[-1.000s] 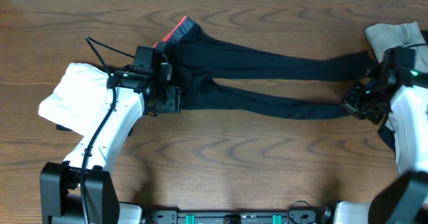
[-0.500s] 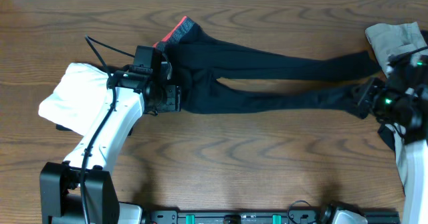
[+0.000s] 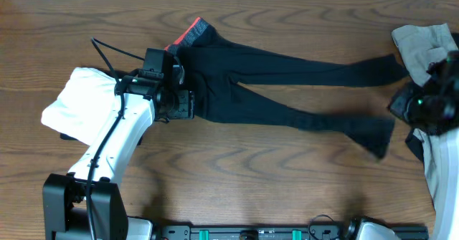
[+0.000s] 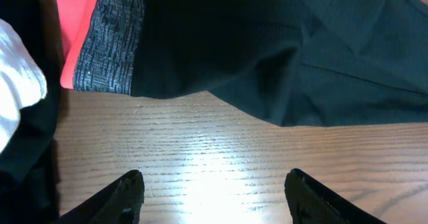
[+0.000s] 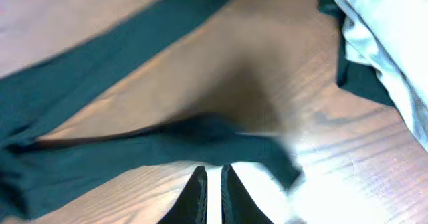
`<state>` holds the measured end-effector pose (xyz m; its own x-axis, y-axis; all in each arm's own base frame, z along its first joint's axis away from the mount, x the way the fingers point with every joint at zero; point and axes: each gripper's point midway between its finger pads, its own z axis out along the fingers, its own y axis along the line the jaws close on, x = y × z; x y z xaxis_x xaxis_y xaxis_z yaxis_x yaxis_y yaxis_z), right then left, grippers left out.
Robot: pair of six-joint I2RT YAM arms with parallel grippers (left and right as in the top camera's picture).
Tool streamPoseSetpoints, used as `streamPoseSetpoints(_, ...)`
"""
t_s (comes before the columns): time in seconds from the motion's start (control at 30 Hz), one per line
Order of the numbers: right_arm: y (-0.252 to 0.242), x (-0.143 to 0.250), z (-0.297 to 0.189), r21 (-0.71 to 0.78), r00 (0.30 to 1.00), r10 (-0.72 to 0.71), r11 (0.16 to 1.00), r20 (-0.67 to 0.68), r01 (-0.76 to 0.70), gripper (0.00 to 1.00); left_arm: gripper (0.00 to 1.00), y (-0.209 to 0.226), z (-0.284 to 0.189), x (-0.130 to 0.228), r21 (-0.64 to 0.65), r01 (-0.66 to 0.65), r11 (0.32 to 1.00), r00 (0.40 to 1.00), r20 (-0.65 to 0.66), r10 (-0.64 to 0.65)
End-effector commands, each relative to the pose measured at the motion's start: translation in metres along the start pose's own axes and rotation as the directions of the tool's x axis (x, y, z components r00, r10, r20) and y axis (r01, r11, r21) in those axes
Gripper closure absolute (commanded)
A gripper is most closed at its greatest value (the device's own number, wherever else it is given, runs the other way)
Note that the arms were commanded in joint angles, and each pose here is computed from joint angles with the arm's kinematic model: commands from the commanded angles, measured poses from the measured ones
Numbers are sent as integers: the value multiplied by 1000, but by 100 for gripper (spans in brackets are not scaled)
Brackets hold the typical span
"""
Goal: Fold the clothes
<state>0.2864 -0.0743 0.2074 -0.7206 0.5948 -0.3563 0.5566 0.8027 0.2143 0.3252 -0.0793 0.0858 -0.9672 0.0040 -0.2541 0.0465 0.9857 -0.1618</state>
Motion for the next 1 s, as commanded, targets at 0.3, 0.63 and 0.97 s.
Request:
streamPoseSetpoints(0.3,-21,-20,85,-65,977,93,992,-190,-107,91,30,1,1,1,-6,-2,1000,1000,-6,2)
streamPoseSetpoints(0.63,-48,46,116,136,911,75,991,-407,-21,51,30,1,1,1,-6,-2,1000,1000,-6,2)
streamPoseSetpoints(0.97,-74,84,149,240,900,156,969,-406,-59,52,30,1,1,1,-6,-2,1000,1000,-6,2)
